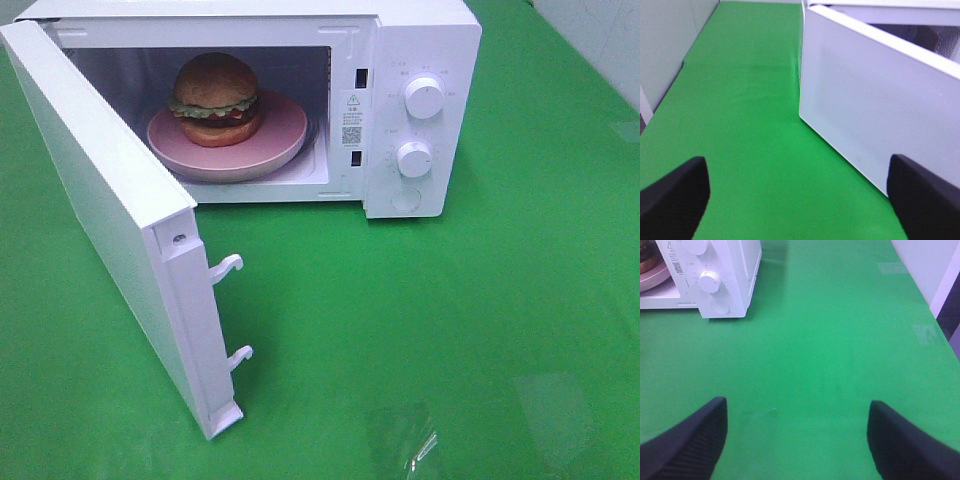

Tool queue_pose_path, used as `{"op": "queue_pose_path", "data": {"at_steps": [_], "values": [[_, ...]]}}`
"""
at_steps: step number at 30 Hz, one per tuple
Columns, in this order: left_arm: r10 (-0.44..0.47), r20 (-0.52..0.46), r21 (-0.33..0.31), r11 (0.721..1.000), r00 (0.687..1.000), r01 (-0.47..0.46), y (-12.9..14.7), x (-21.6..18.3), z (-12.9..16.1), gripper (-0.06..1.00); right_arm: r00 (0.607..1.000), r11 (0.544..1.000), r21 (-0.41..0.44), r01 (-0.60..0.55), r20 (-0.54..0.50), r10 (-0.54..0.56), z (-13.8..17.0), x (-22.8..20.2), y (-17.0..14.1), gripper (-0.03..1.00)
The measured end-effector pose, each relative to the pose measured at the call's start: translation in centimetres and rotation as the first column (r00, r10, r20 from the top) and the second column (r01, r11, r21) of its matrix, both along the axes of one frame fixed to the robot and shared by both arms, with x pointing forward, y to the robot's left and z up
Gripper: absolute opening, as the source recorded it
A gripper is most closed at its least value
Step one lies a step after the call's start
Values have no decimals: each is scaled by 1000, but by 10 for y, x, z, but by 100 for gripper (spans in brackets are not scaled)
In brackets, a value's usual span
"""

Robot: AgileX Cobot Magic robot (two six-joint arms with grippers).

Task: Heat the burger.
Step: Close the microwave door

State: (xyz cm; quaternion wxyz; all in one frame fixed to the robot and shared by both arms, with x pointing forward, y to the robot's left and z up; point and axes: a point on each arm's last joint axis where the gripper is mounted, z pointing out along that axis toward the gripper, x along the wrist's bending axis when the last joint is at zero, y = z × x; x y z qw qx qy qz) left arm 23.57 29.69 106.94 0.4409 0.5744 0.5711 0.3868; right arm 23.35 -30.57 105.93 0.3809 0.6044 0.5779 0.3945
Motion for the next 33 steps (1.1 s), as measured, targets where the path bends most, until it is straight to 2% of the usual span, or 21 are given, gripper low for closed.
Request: {"op": "queue_pose_path", "data": {"at_steps": [2, 3, 4, 5, 6, 7, 8, 9, 10, 11, 12, 13, 14, 19, 22, 29, 33], "values": [[5, 28, -1, 1000, 1000, -4, 0, 8, 6, 69, 1000, 1000, 0, 0, 0, 0, 0, 0, 0, 76], [5, 28, -1, 1000, 1000, -4, 0, 8, 6, 69, 1000, 1000, 0, 0, 0, 0, 0, 0, 0, 76], [7, 32, 0, 1000, 999, -7, 0, 14, 8, 59, 1000, 1000, 0, 0, 0, 0, 0, 0, 0, 76], [7, 32, 0, 1000, 999, -7, 0, 14, 8, 59, 1000, 1000, 0, 0, 0, 0, 0, 0, 0, 76], [11, 35, 2, 1000, 999, -11, 1, 22, 11, 48, 1000, 1000, 0, 0, 0, 0, 0, 0, 0, 76], [11, 35, 2, 1000, 999, -11, 1, 22, 11, 48, 1000, 1000, 0, 0, 0, 0, 0, 0, 0, 76], [17, 32, 10, 1000, 999, -17, 1, 30, 13, 41, 1000, 1000, 0, 0, 0, 0, 0, 0, 0, 76], [17, 32, 10, 1000, 999, -17, 1, 30, 13, 41, 1000, 1000, 0, 0, 0, 0, 0, 0, 0, 76], [21, 30, 16, 1000, 999, -21, 2, 34, 14, 27, 1000, 1000, 0, 0, 0, 0, 0, 0, 0, 76], [21, 30, 16, 1000, 999, -21, 2, 34, 14, 27, 1000, 1000, 0, 0, 0, 0, 0, 0, 0, 76], [29, 15, 33, 999, 999, -30, 3, 49, 16, 12, 1000, 1000, 0, 0, 0, 0, 0, 0, 0, 76], [29, 15, 33, 999, 999, -30, 3, 49, 16, 12, 1000, 1000, 0, 0, 0, 0, 0, 0, 0, 76], [32, 12, 40, 999, 999, -33, 3, 60, 18, 1, 1000, 1000, 0, 0, 0, 0, 0, 0, 0, 76], [34, 41, 40, 999, 999, -36, 3, 80, 19, 0, 1000, 1000, 0, 0, 0, 0, 0, 0, 0, 76], [36, 91, 37, 999, 995, -39, 3, 95, 14, 0, 1000, 1000, 0, 0, 0, 0, 0, 0, 0, 76], [39, 224, 30, 998, 974, -47, 3, 123, -9, 0, 1000, 1000, 0, 0, 0, 0, 0, 0, 0, 76], [41, 248, 29, 998, 968, -50, 3, 132, -25, 0, 1000, 1000, 0, 0, 0, 0, 0, 0, 0, 76]]}}
